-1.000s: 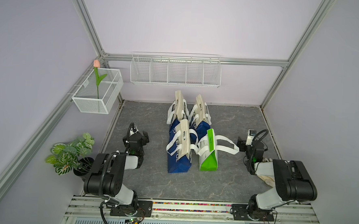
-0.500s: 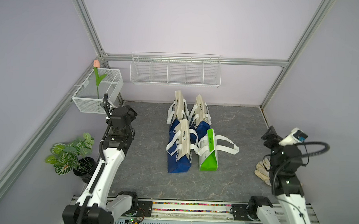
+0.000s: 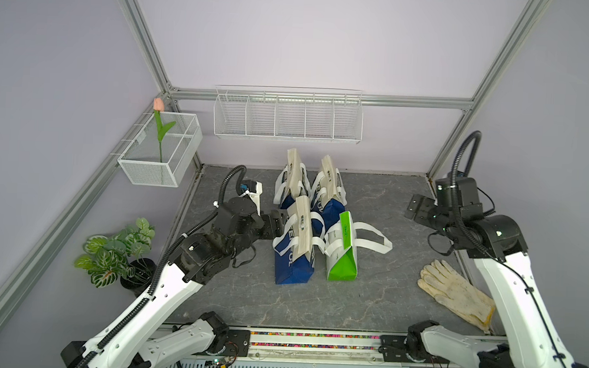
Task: Open the takeout bag
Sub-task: Adjust the takeout bag at the center of the board.
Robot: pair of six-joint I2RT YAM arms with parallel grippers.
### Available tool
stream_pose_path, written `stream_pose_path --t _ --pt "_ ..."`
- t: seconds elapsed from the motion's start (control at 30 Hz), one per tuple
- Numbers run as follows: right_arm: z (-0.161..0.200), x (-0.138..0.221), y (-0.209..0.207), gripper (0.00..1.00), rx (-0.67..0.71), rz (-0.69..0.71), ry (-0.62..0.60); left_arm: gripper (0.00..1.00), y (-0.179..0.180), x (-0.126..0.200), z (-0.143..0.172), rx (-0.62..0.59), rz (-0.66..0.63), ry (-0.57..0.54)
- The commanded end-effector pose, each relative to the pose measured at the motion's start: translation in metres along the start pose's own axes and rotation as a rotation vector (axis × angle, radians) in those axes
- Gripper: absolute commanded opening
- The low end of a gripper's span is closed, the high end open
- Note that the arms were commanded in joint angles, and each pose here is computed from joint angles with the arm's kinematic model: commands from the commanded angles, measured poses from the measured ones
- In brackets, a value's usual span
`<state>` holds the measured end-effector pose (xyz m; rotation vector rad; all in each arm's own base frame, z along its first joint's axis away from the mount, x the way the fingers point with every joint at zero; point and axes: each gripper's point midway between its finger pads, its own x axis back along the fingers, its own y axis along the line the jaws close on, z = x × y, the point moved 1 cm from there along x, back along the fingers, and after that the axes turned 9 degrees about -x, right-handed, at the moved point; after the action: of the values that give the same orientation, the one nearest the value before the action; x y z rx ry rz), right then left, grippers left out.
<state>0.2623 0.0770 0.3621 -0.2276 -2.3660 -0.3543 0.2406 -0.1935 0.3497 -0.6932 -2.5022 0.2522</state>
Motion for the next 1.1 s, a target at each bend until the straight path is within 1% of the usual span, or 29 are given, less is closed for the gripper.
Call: stream_pose_path --t 0.0,0.07,0.1,0.17,0.2,0.27,0.3,0.37,0.43,0.53,0.6,0.67,0.73,0.77,0.8,0.83,0.9,0.93,1.07 --pt "0.038 0.015 0.011 0.96 0.121 0.067 0.097 0.75 -0.03 -0.001 0.003 0.003 0.138 0.077" --pt "0.052 0.019 0.034 0.92 0.185 0.065 0.104 0.74 -0.041 -0.005 0.003 -0.012 0.159 0.088" --pt "0.06 0.02 0.045 0.88 0.214 0.06 0.115 0.74 -0.048 -0.008 0.004 -0.019 0.168 0.099" --pt "0.071 0.019 0.062 0.75 0.241 0.049 0.135 0.72 -0.062 -0.012 0.006 -0.031 0.189 0.125" --pt "0.075 0.019 0.069 0.71 0.248 0.032 0.142 0.72 -0.07 -0.013 0.007 -0.033 0.199 0.135" --pt "0.083 0.017 0.081 0.66 0.255 -0.012 0.168 0.71 -0.083 -0.016 0.009 -0.029 0.217 0.155" --pt "0.086 0.014 0.087 0.64 0.257 -0.042 0.175 0.71 -0.09 -0.017 0.01 -0.023 0.233 0.164" --pt "0.091 0.009 0.094 0.63 0.249 -0.087 0.192 0.7 -0.098 -0.021 0.011 0.006 0.258 0.181" --pt "0.094 0.003 0.1 0.61 0.23 -0.135 0.218 0.68 -0.101 -0.026 0.01 0.026 0.262 0.185" --pt "0.1 -0.003 0.112 0.59 0.193 -0.248 0.249 0.63 -0.104 -0.035 0.007 0.038 0.259 0.178" --pt "0.105 -0.007 0.112 0.56 0.202 -0.251 0.265 0.62 -0.105 -0.04 0.003 0.042 0.254 0.166" --pt "0.106 -0.011 0.109 0.49 0.218 -0.213 0.27 0.61 -0.106 -0.045 0.0 0.027 0.238 0.172" --pt "0.111 -0.014 0.112 0.49 0.233 -0.214 0.287 0.59 -0.106 -0.052 0.001 0.014 0.213 0.193" --pt "0.112 -0.015 0.113 0.54 0.235 -0.217 0.289 0.58 -0.106 -0.055 0.001 0.012 0.206 0.199" --pt "0.113 -0.016 0.113 0.68 0.233 -0.216 0.291 0.57 -0.105 -0.056 0.002 0.015 0.2 0.202" --pt "0.112 -0.016 0.113 0.74 0.23 -0.208 0.289 0.57 -0.105 -0.058 0.002 0.016 0.197 0.202" --pt "0.11 -0.017 0.113 0.77 0.236 -0.203 0.278 0.56 -0.102 -0.06 0.002 0.027 0.188 0.195" --pt "0.111 -0.018 0.115 0.78 0.241 -0.21 0.28 0.56 -0.099 -0.061 0.002 0.038 0.183 0.194" --pt "0.116 -0.02 0.117 0.59 0.255 -0.211 0.304 0.52 -0.094 -0.067 0.002 0.099 0.201 0.192"
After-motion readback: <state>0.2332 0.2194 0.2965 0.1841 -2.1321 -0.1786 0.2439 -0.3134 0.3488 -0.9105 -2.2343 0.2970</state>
